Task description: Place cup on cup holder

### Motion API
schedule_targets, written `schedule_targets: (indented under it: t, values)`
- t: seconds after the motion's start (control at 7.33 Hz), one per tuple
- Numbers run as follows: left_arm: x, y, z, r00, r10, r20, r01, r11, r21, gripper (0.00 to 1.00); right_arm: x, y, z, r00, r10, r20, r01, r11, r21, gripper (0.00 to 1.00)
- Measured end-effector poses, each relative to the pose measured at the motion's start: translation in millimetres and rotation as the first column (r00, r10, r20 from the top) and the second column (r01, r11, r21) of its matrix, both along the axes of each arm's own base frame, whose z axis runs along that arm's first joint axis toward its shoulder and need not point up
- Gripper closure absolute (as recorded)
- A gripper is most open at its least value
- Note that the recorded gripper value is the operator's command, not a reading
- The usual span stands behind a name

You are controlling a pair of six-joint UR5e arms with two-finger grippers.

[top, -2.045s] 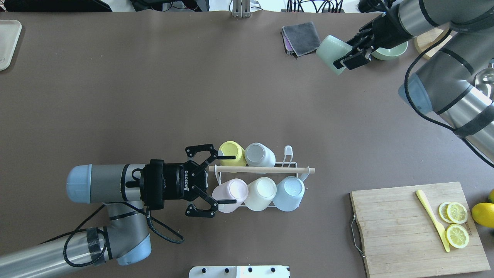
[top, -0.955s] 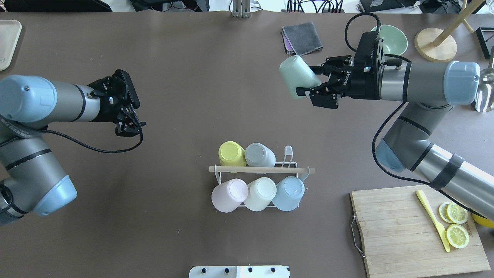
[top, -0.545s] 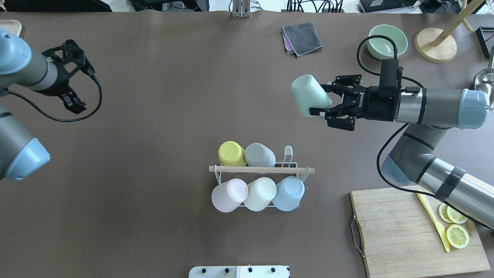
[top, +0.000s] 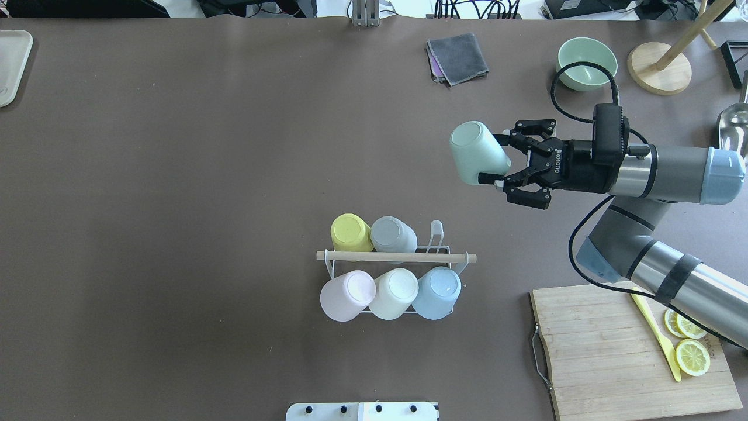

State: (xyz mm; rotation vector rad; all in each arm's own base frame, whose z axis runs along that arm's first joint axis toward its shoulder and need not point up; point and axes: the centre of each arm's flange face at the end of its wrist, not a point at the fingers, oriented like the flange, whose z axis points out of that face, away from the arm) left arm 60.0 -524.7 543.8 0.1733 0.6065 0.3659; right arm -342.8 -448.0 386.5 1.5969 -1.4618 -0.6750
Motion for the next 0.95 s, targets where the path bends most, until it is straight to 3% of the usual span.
schedule_targets:
  t: [0.14, 0.55, 0.95]
  values:
    - [-50, 19, 27, 0.996, -0.087, -0.029, 0.085, 0.994, -0.069, 0.01, -10, 6, -2, 1.000, -0.004, 0.001, 0.004, 1.000, 0.027, 0.43]
    - [-148, 92, 86, 0.948, -0.297, -0.118, 0.263, 0.935, -0.236, 0.01, -28, 13, -8, 1.000, 0.013, -0.003, -0.013, 0.994, 0.107, 0.43]
    - [-159, 107, 97, 0.935, -0.330, -0.131, 0.288, 0.920, -0.264, 0.01, -40, 22, -17, 1.000, -0.002, 0.013, 0.000, 0.991, 0.136, 0.41]
